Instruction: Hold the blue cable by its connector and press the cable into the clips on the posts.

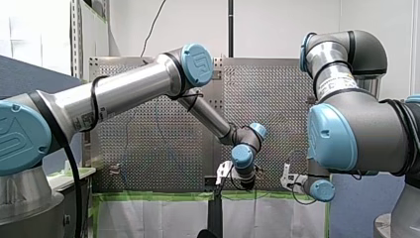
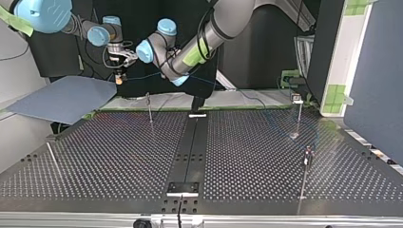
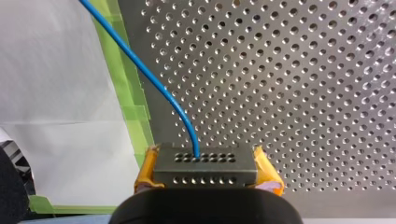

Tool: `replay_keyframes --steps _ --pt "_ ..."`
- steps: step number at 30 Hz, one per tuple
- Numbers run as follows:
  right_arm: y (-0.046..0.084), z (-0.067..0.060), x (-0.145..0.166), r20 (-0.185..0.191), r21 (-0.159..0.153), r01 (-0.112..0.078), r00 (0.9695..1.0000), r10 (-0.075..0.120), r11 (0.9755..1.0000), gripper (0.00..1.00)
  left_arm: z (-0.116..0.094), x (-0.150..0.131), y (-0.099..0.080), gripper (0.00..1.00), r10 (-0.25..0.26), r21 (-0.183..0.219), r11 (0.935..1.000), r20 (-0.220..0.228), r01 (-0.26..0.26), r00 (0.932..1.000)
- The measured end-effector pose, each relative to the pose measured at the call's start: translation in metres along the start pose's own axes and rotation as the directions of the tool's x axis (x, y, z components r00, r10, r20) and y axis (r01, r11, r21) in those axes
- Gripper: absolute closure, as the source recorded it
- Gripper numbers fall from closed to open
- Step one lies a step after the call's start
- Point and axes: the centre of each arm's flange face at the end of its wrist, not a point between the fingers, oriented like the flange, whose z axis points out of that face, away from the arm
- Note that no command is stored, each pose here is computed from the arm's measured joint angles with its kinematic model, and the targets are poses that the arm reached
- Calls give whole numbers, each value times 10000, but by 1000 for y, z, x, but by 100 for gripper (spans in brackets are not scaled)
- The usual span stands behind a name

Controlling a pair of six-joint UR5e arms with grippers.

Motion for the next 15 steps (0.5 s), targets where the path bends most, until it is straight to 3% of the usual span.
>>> replay_keyframes --steps 7,11,15 --pt "-3 0 0 -33 61 16 10000 -15 10000 100 3 -24 13 0 97 -683 9976 14 -96 10000" --pt "-4 1 0 -81 92 21 10000 -21 10000 100 5 -35 17 0 103 -701 9975 -81 -108 9999" --pt "-5 1 1 -162 115 17 9999 -15 9999 100 5 -31 24 0 244 -587 9979 -547 -276 9982"
